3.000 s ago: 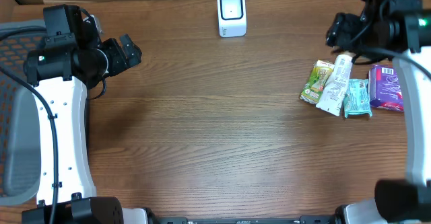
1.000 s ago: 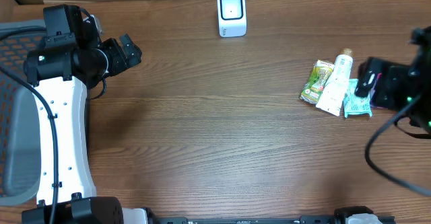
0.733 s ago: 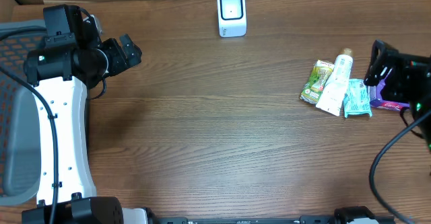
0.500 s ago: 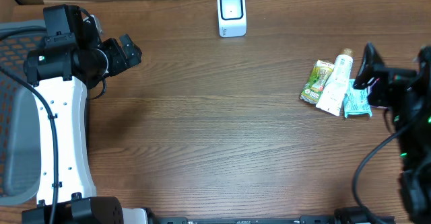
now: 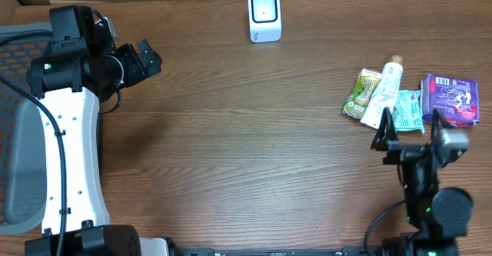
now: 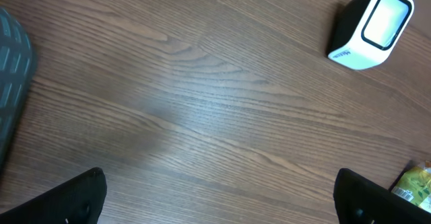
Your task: Scan the item barcode
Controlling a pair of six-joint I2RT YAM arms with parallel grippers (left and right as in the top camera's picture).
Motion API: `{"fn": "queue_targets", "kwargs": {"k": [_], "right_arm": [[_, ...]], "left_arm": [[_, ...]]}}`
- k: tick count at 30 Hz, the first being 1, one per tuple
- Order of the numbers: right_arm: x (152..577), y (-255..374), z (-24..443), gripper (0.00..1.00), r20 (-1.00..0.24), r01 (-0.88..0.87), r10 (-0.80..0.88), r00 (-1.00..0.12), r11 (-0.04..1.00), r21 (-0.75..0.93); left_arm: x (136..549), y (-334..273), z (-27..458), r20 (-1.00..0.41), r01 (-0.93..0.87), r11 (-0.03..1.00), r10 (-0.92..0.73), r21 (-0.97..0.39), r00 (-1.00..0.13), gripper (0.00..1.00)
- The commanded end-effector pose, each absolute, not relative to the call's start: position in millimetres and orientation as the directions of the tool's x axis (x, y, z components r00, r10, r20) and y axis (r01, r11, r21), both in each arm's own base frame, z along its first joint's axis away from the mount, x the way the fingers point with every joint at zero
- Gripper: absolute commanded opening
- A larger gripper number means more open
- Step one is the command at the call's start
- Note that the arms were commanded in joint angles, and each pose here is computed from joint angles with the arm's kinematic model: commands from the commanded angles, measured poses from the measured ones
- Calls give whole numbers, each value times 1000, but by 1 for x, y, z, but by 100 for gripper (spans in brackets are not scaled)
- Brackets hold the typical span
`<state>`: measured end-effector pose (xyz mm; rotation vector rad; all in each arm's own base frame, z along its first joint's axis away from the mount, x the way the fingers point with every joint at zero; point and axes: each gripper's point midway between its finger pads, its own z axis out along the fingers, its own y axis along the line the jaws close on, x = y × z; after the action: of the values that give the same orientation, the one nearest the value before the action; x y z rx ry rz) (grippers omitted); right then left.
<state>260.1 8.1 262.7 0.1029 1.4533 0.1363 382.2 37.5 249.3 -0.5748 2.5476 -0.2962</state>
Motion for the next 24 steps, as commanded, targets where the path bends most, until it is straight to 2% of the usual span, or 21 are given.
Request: {"fn": "queue_targets", "kwargs": {"k": [1,14,20,24], "right_arm": [[256,10,243,100,-979,-46,155,132,988,150],[246,2,201,100,-983,-2,149,105,989,150],[246,9,173,100,-989,-20,147,-14,989,147],[246,21,170,100,-989,-86,145,-36,985,148]], "left_arm": [[385,35,250,-428,-339,884,-455,-323,-781,100],[385,35,250,-428,-338,884,-455,-323,-781,100],[385,35,250,-428,-339,884,-455,-323,-781,100],[385,35,250,-428,-338,884,-455,-323,-781,100]]}}
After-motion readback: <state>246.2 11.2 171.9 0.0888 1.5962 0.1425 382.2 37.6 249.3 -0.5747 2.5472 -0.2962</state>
